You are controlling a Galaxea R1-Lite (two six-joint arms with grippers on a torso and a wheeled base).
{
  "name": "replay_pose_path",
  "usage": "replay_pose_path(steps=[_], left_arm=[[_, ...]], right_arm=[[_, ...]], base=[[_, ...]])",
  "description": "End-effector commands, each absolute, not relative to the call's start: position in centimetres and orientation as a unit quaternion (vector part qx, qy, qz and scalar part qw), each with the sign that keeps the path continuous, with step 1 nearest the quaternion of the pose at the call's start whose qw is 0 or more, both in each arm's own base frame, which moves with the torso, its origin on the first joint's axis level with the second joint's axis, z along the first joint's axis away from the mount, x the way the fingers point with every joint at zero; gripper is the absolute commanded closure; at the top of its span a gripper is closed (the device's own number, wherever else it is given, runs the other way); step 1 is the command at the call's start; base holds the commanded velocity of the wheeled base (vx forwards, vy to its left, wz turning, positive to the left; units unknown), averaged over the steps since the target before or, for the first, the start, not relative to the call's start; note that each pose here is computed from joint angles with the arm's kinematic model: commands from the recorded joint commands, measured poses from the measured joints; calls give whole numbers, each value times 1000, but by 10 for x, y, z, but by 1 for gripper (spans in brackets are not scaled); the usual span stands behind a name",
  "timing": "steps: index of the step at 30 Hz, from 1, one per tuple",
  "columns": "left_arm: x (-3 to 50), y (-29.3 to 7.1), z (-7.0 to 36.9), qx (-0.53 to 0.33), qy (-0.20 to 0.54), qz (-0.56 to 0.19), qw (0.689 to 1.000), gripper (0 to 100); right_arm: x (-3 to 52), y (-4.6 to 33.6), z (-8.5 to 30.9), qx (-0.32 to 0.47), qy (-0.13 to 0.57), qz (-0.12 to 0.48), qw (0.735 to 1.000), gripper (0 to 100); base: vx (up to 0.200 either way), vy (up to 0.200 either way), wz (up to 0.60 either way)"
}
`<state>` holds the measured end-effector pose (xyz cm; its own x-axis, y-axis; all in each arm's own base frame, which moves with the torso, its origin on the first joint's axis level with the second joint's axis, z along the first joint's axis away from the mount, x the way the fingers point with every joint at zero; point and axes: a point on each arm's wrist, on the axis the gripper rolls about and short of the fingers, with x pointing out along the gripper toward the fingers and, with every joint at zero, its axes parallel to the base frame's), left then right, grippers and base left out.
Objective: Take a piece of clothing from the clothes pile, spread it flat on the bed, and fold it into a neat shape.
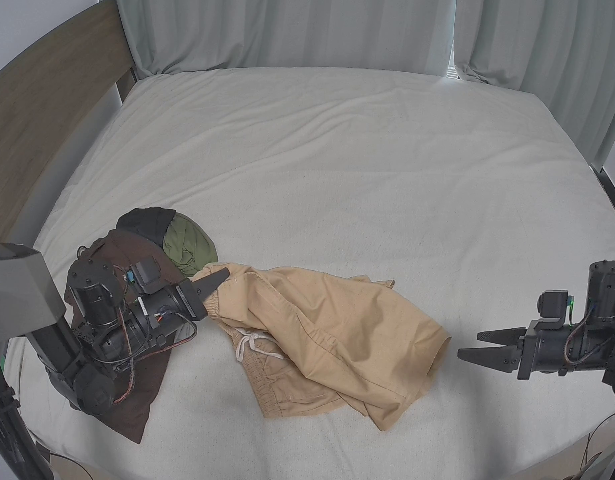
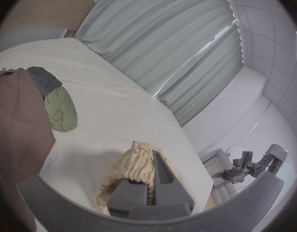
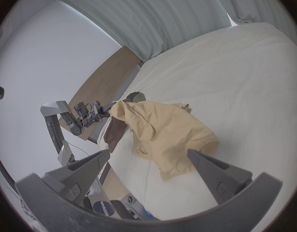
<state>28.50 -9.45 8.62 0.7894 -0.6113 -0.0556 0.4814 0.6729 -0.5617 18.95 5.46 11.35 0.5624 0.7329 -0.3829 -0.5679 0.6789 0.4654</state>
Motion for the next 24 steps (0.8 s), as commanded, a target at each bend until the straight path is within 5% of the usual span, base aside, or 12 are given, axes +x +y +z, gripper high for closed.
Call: replay_pose_path(steps=[1, 24], left_arm=[[285, -94, 85, -270, 120, -300, 907, 100], [288, -95, 80, -270, 128, -298, 906, 100]], right_arm=[[203, 58, 84, 160, 328, 362, 858, 0], [237, 67, 38, 220, 337, 339, 850, 0]], base=[[0, 0, 0], [0, 0, 0]])
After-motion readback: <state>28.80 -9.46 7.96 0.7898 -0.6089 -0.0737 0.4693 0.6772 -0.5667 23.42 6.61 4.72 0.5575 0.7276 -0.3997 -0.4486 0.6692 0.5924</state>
